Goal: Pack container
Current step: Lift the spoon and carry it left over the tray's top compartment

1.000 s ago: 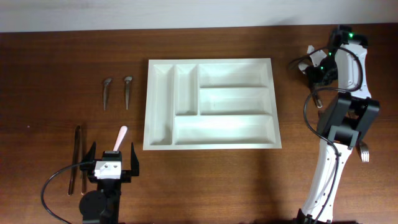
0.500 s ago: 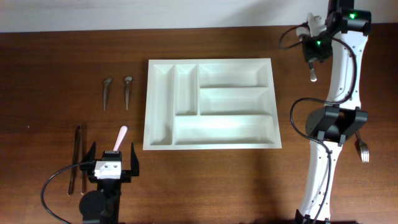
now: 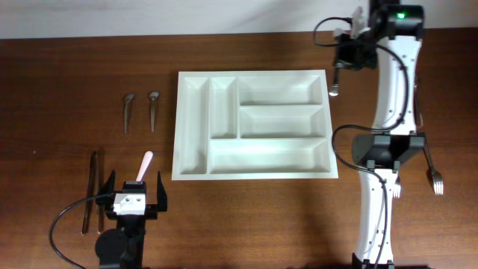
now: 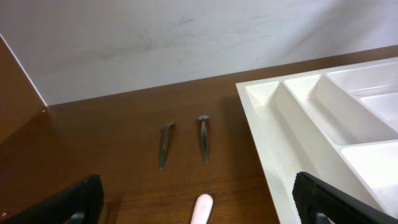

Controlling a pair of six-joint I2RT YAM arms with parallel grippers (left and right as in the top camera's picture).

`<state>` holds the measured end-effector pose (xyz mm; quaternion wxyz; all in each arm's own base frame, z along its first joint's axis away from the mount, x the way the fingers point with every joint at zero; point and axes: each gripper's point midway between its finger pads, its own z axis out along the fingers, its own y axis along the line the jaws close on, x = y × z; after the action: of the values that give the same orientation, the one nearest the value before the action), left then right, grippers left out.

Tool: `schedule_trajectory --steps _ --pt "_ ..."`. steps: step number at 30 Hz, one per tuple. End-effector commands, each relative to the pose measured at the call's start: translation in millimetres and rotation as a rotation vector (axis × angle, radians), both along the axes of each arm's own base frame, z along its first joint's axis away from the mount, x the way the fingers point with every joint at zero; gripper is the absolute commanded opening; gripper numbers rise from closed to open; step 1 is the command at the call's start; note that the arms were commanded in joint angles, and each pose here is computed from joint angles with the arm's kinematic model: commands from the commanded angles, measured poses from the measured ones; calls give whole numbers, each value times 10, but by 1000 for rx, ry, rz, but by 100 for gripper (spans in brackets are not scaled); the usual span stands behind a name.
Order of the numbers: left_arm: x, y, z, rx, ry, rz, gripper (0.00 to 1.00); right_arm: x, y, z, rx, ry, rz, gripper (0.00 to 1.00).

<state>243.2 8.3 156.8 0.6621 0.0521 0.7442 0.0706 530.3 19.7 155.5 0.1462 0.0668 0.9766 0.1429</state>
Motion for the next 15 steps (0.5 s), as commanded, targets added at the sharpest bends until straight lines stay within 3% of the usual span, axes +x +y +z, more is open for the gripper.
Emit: schedule_trajectory --steps 1,5,15 --pt "0 -7 -5 -10 -5 -5 99 -18 299 256 93 -6 -114 4" --pt "0 -7 -5 -10 -5 -5 99 -2 467 262 128 20 -214 4" --pt "0 -8 -5 -10 -5 -5 99 -38 696 252 321 209 -742 4"
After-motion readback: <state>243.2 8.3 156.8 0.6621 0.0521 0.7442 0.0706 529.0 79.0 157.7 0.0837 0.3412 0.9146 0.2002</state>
